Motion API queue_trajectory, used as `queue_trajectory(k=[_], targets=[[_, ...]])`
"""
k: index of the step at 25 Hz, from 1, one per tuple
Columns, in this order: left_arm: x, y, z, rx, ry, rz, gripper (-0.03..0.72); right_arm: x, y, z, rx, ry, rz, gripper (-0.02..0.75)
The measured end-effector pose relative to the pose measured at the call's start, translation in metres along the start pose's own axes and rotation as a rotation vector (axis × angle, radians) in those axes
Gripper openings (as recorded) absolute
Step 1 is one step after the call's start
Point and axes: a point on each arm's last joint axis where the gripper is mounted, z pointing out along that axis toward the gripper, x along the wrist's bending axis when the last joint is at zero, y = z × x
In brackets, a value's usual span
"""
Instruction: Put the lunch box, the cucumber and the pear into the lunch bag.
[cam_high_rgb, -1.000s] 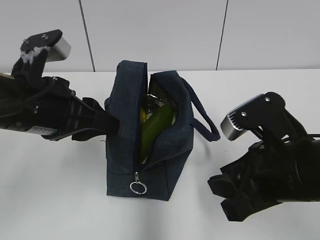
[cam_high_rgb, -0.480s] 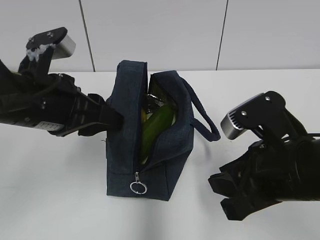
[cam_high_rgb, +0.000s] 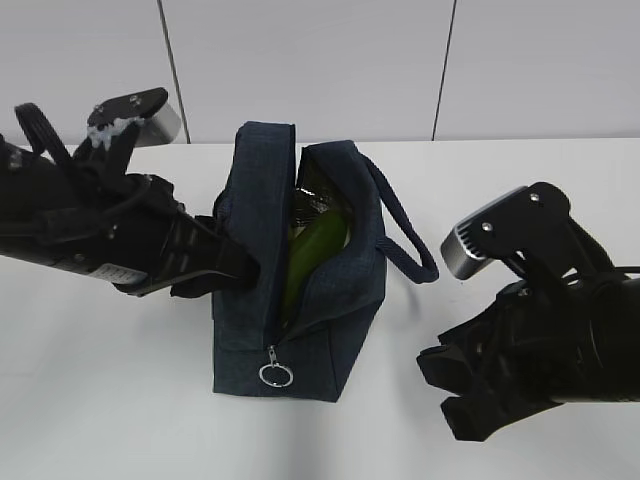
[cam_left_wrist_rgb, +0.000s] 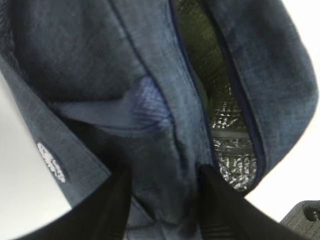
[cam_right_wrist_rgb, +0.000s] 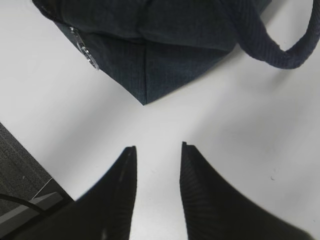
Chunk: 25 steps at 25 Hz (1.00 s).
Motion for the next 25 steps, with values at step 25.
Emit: queue_trajectory(k=[25], targets=[[0.0,0.003,-0.002,-0.03,0.01,0.003,0.005,0.025,-0.003,0.025,0.004,0.073,-0.219,0.245]])
